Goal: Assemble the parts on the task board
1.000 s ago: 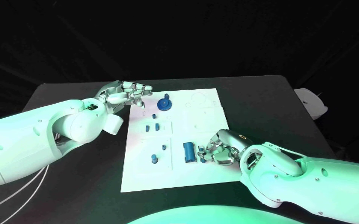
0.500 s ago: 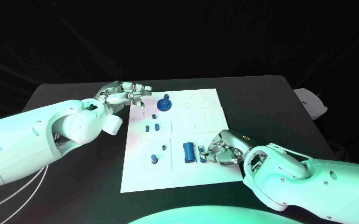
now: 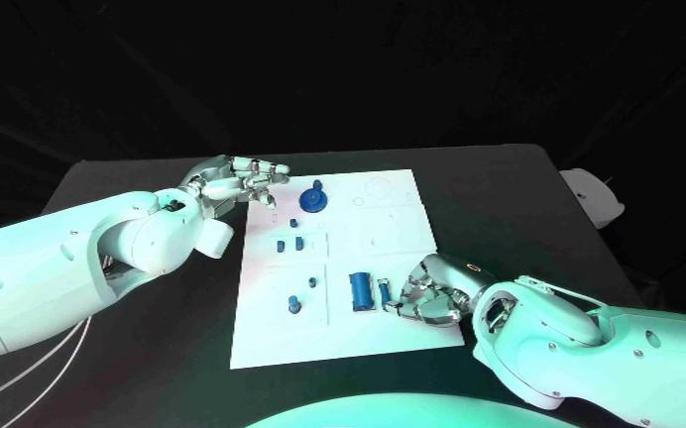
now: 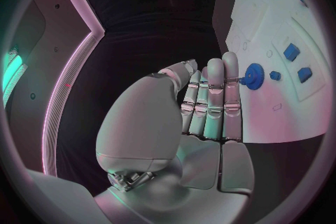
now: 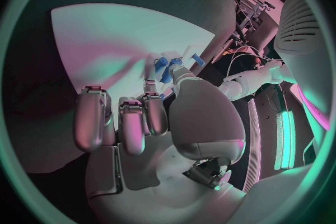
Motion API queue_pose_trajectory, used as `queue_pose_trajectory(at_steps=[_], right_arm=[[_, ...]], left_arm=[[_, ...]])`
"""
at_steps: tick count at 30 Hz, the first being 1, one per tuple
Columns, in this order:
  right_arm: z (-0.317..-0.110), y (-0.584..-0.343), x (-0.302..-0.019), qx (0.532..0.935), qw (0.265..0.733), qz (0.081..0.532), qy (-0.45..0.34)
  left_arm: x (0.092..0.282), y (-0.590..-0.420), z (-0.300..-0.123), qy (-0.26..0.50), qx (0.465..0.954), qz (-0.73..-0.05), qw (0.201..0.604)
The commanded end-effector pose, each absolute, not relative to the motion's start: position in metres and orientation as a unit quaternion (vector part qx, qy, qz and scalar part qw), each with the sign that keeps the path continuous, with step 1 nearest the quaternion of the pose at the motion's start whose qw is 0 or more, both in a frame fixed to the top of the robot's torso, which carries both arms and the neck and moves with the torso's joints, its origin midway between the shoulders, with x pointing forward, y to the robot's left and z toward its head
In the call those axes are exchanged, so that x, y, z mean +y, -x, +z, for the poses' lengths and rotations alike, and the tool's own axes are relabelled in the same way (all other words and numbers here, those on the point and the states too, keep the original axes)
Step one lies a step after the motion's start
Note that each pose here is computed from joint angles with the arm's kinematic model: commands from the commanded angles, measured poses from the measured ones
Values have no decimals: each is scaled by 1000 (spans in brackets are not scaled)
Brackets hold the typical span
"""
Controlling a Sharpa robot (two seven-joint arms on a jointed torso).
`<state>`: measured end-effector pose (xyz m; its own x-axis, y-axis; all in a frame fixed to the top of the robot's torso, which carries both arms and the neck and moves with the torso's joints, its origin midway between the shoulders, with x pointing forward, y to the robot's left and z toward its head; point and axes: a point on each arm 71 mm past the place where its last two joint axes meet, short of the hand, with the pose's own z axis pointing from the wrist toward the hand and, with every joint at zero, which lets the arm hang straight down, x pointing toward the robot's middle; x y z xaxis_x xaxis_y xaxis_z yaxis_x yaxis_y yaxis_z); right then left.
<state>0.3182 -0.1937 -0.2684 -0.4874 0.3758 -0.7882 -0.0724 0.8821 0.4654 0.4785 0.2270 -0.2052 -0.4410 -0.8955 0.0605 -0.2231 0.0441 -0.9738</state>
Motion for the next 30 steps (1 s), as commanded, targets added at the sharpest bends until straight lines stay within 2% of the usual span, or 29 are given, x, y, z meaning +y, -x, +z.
queue_pose_trajectory(at_steps=[1,30], right_arm=[[-271,-316,-192,843,483,225,-73],[-280,-331,-191,837,497,214,-80]], left_arm=[[225,-478,-204,423,654,-548,305],[225,-478,-204,423,654,-549,303]])
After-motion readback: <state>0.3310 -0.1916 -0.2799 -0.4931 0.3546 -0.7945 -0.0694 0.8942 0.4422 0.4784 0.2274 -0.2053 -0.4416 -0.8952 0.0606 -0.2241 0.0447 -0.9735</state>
